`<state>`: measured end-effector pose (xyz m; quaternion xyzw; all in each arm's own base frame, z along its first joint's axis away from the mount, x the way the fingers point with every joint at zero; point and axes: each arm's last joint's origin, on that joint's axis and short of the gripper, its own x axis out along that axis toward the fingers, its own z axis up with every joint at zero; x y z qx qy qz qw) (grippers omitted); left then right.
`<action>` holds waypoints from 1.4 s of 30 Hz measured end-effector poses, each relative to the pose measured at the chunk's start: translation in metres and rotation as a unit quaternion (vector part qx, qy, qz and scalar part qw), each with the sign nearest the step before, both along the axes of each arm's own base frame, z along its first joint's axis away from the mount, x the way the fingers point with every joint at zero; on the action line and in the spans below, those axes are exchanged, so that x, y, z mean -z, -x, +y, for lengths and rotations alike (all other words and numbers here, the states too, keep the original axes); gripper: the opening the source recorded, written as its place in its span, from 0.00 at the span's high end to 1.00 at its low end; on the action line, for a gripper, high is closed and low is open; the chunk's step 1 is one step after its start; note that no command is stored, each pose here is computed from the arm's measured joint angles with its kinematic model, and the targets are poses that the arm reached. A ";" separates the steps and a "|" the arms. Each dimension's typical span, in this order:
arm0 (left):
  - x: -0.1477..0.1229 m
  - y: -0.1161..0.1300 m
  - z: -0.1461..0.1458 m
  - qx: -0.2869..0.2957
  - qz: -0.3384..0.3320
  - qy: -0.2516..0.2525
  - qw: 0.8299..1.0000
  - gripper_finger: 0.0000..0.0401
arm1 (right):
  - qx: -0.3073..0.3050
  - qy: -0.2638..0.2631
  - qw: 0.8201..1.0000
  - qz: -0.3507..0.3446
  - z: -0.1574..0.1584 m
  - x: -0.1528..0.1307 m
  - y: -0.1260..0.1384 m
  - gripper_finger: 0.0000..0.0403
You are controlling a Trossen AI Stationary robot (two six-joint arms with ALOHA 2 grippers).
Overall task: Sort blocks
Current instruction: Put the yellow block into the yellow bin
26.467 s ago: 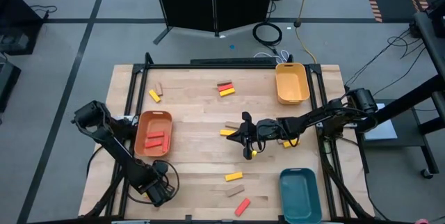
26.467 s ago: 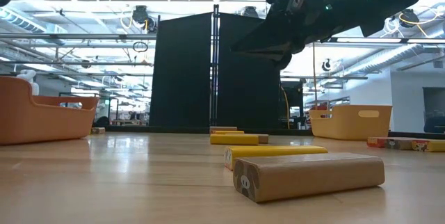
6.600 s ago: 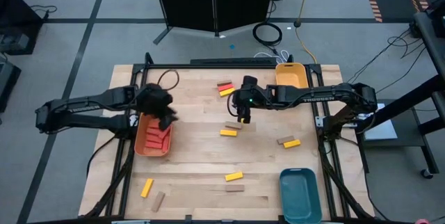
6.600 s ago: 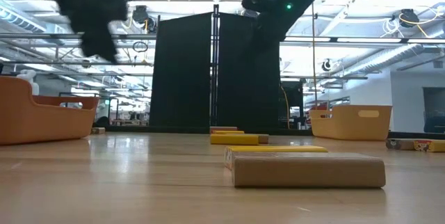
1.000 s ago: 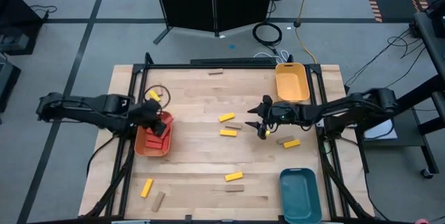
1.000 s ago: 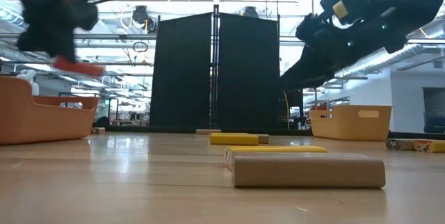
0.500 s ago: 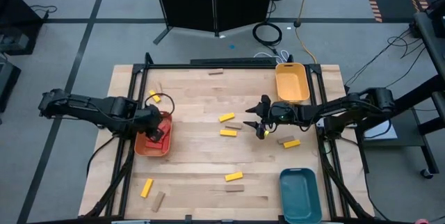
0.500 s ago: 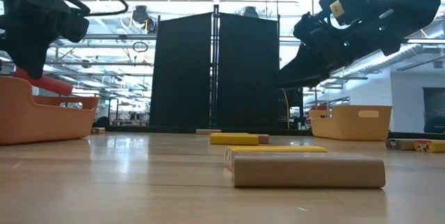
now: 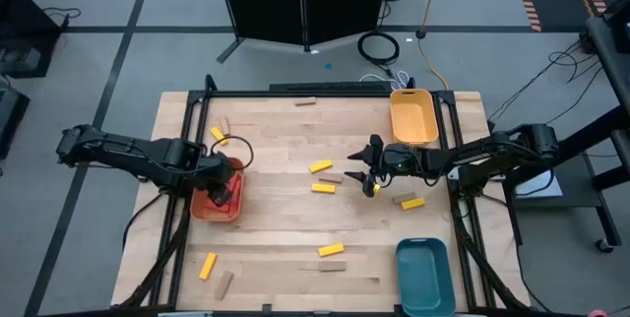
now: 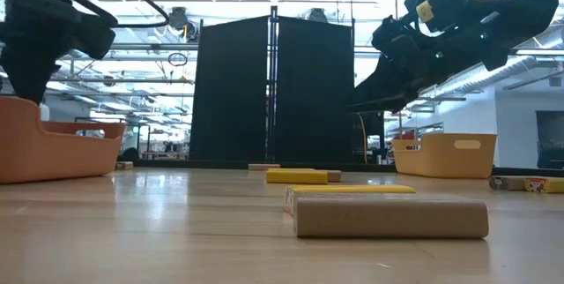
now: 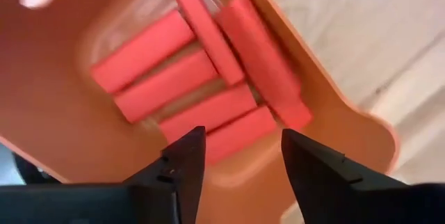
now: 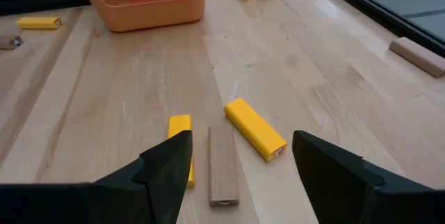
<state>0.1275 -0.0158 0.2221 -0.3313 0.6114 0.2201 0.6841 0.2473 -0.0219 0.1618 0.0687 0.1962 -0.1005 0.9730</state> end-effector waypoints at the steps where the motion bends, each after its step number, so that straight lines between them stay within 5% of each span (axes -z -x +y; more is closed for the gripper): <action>1: 0.000 0.000 0.000 0.006 0.000 0.005 1.000 0.53 | 0.000 0.000 1.000 0.000 0.000 0.000 0.000 0.40; 9: -0.024 -0.007 -0.001 0.033 -0.046 0.005 0.998 0.52 | 0.000 0.000 1.000 0.000 0.000 0.000 0.000 0.40; 14: -0.044 -0.020 -0.002 0.071 -0.133 -0.014 0.988 0.52 | 0.000 0.000 1.000 0.000 0.000 0.000 0.000 0.40; 21: -0.053 -0.068 -0.002 0.160 -0.292 -0.154 0.930 0.52 | 0.000 0.000 1.000 -0.003 0.000 -0.001 0.000 0.40; 32: 0.004 -0.169 -0.014 0.315 -0.358 -0.231 0.848 0.52 | -0.017 0.005 1.000 -0.011 0.007 -0.003 -0.001 0.40; 42: 0.073 -0.212 0.003 0.350 -0.333 -0.266 0.834 0.52 | -0.013 0.004 1.000 -0.023 0.008 -0.024 0.013 0.40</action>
